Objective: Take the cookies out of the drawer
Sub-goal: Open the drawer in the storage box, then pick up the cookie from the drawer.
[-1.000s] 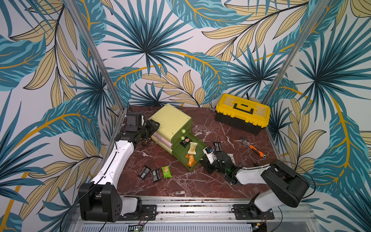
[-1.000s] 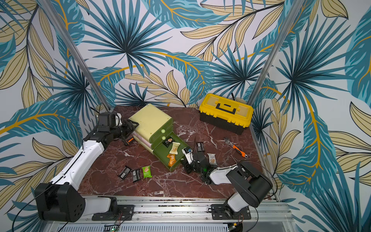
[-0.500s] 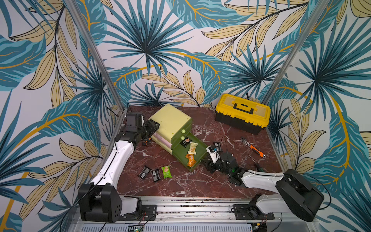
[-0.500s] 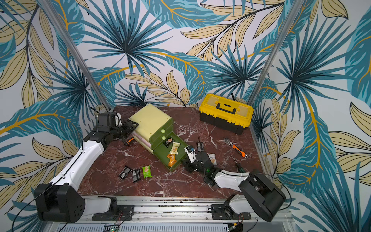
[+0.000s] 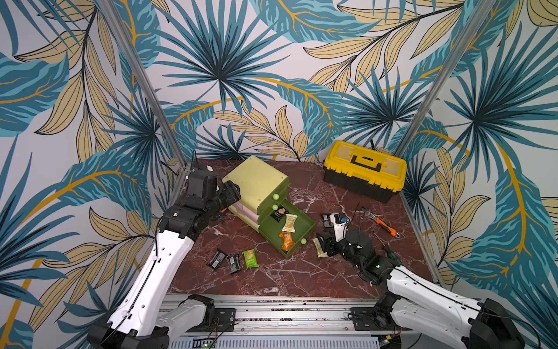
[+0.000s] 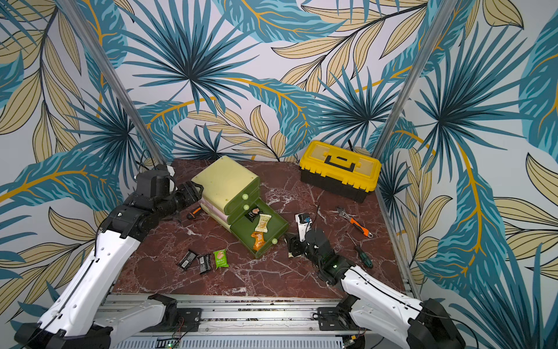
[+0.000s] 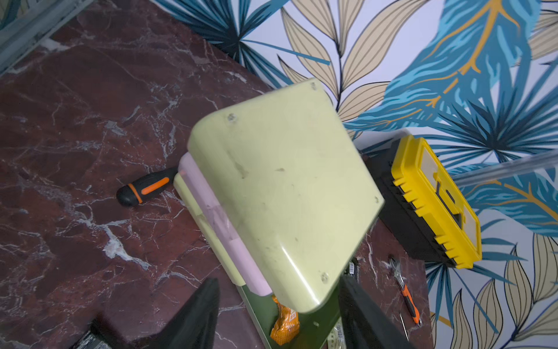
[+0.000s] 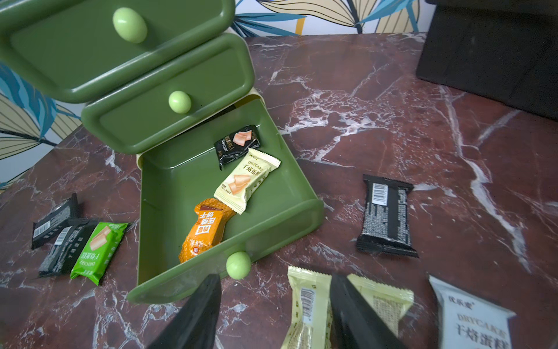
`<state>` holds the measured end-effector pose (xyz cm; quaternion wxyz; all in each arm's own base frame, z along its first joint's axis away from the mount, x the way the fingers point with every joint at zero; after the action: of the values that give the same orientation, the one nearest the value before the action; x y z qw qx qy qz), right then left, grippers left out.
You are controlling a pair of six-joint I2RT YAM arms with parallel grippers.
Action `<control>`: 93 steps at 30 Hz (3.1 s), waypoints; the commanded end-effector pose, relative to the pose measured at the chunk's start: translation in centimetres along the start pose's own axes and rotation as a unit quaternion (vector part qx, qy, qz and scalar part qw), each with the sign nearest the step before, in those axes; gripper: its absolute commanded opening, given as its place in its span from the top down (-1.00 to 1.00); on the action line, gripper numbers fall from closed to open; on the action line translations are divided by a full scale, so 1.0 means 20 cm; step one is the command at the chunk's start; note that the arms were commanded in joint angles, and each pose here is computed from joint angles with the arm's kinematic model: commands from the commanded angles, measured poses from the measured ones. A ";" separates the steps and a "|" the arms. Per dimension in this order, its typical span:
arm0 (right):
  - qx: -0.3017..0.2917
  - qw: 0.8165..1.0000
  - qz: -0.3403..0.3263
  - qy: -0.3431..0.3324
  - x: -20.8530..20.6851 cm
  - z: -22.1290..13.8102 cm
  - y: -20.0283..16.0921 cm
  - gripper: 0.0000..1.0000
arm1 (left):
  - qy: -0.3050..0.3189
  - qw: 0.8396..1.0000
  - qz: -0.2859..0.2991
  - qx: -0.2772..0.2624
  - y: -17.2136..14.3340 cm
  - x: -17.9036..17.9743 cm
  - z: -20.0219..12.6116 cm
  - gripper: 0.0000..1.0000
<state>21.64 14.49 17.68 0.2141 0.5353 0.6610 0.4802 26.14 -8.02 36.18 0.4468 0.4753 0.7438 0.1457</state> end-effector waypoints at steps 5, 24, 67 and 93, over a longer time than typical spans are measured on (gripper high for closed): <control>0.010 0.996 0.027 -0.088 -0.10 -0.12 0.05 -0.31 | 0.062 0.994 0.091 0.015 -0.22 -0.20 -0.13 -0.36; 0.042 0.997 0.050 -0.038 -0.10 -0.37 -0.02 -0.29 | 0.101 0.970 0.100 0.197 -1.08 -0.59 0.59 -0.13; 0.036 0.995 0.050 -0.079 -0.16 -0.38 -0.05 -0.31 | 0.227 0.923 0.135 0.280 -1.30 -0.20 1.01 -0.23; 0.037 0.995 0.049 -0.076 -0.15 -0.38 -0.05 -0.31 | 0.218 0.923 0.152 0.278 -1.27 -0.24 1.00 0.17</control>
<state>16.27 8.98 20.25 0.2201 0.6027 0.6311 0.4360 28.26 -29.33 10.12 0.0927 0.6417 0.7564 0.0869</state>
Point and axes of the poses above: each gripper's point midway between its finger pads, its own z axis out along the fingers, its own x axis along the line the jaws close on, y = z × x, the point moved 7 cm from there along -z, back along the fingers, and after that the axes turned 1 degree about z, right-handed, at the moved point
